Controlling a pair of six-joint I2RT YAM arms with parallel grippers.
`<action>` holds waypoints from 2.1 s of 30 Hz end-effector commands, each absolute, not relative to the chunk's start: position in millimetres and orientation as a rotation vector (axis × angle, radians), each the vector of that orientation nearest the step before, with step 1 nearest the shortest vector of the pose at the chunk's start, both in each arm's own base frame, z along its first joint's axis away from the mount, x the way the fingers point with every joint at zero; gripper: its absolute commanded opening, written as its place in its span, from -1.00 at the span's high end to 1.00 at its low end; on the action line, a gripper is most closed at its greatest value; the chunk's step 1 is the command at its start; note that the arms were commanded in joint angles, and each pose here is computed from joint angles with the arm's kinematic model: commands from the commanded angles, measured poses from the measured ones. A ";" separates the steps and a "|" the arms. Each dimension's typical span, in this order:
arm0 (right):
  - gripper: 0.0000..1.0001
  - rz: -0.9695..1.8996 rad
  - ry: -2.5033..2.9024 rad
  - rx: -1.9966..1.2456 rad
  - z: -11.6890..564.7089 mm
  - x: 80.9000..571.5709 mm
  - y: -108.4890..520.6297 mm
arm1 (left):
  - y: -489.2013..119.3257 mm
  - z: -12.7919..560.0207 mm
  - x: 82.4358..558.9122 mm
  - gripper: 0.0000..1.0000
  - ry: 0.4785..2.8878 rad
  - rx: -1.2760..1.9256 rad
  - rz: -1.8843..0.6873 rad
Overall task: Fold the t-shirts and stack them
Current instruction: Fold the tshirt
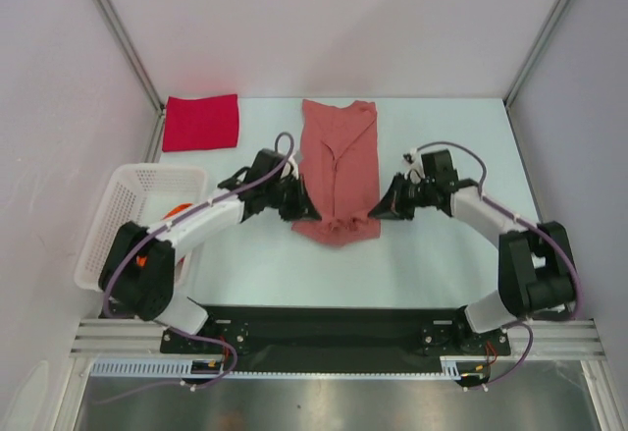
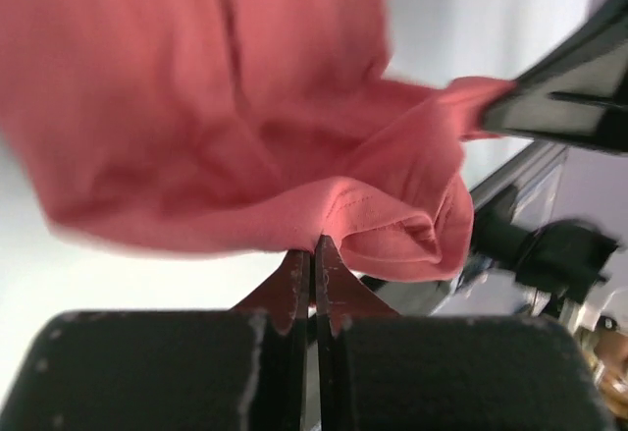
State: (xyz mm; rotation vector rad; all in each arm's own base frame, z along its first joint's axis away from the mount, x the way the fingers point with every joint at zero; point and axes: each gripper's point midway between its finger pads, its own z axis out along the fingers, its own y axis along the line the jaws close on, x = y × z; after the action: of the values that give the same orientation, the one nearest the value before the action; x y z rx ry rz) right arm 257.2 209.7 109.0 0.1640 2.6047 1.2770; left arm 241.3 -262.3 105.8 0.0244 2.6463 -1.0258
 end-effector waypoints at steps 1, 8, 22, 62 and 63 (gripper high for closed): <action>1.00 1.263 2.624 0.199 112.8 296.3 207.2 | -273.8 126.5 291.2 0.99 2.589 0.003 -0.987; 1.00 1.256 2.653 0.248 101.5 376.4 205.8 | -259.4 123.9 391.6 0.99 2.584 -0.087 -0.912; 1.00 1.251 2.618 0.346 84.8 476.0 191.1 | -230.4 100.9 484.1 0.99 2.556 -0.248 -0.978; 0.36 1.416 2.716 0.041 81.8 397.3 276.9 | -280.8 65.8 388.5 0.14 2.711 0.109 -0.889; 0.38 1.427 2.730 0.047 75.3 394.2 274.6 | -276.9 56.4 385.7 0.15 2.734 0.104 -0.879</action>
State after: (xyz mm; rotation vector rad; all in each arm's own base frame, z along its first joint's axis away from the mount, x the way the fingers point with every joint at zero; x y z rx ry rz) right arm 386.3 283.5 84.6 -0.0117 2.7535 1.3470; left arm 388.8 -291.6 87.8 0.1475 2.6674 -0.8801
